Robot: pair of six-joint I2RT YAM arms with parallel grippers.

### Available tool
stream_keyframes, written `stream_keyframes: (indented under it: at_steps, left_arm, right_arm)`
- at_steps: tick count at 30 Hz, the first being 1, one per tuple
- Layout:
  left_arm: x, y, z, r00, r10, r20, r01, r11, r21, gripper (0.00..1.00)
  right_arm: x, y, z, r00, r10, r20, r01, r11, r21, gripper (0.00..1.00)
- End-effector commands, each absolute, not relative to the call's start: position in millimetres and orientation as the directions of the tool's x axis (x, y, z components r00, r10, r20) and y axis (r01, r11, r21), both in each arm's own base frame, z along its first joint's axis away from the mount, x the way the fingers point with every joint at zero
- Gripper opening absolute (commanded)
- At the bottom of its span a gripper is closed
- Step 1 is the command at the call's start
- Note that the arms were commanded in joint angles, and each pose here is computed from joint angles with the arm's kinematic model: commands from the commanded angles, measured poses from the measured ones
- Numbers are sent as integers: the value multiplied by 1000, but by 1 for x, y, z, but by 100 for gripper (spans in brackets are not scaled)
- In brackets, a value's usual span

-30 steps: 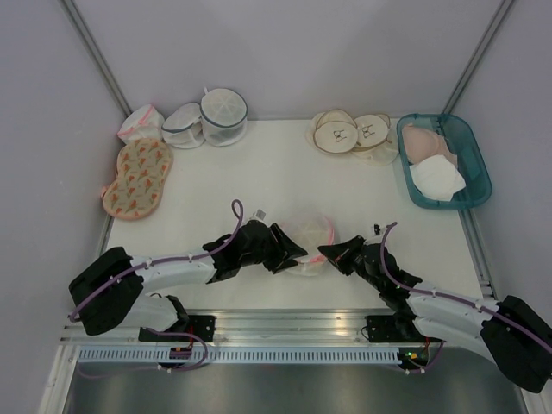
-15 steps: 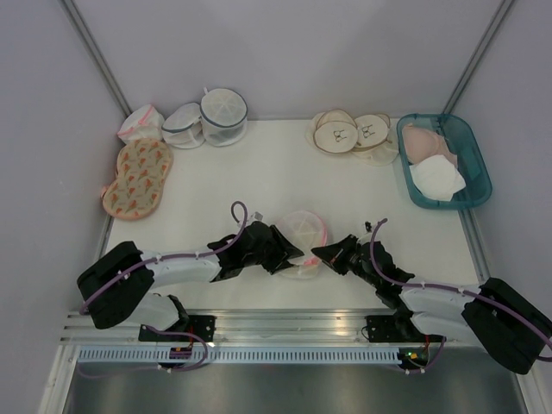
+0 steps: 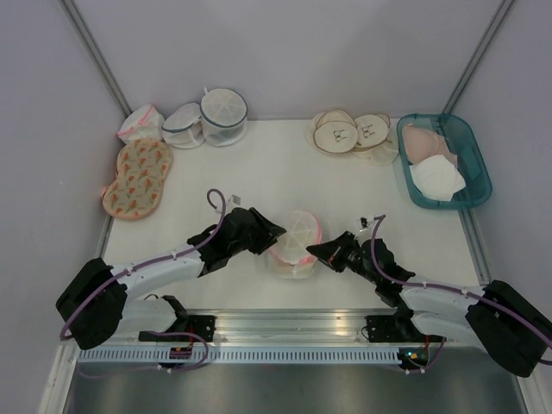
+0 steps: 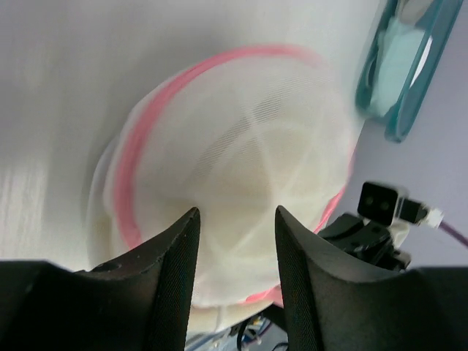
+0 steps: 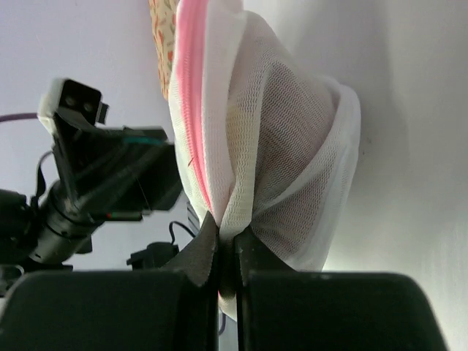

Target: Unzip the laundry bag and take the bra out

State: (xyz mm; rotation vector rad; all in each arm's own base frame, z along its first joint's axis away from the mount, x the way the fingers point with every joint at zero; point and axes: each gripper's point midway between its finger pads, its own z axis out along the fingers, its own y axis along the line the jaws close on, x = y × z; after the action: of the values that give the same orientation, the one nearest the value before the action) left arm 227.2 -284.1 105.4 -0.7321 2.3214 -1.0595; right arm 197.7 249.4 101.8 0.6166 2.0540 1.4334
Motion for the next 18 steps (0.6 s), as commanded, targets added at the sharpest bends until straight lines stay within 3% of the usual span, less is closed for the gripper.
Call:
stream_keyframes:
  at_steps: [1, 10, 18]
  left_arm:
    - [261, -276, 142, -645, -704, -296, -204, 532, -822, 50]
    - [256, -291, 150, -704, -655, -274, -172, 533, -829, 55]
    - [241, -295, 158, -763, -573, -300, -96, 559, -823, 56]
  right_arm:
    - [181, 268, 116, -820, 545, -172, -8, 289, 957, 1]
    - [188, 265, 93, -797, 584, -153, 57, 325, 944, 1]
    - [228, 216, 66, -544, 818, -190, 212, 353, 911, 0]
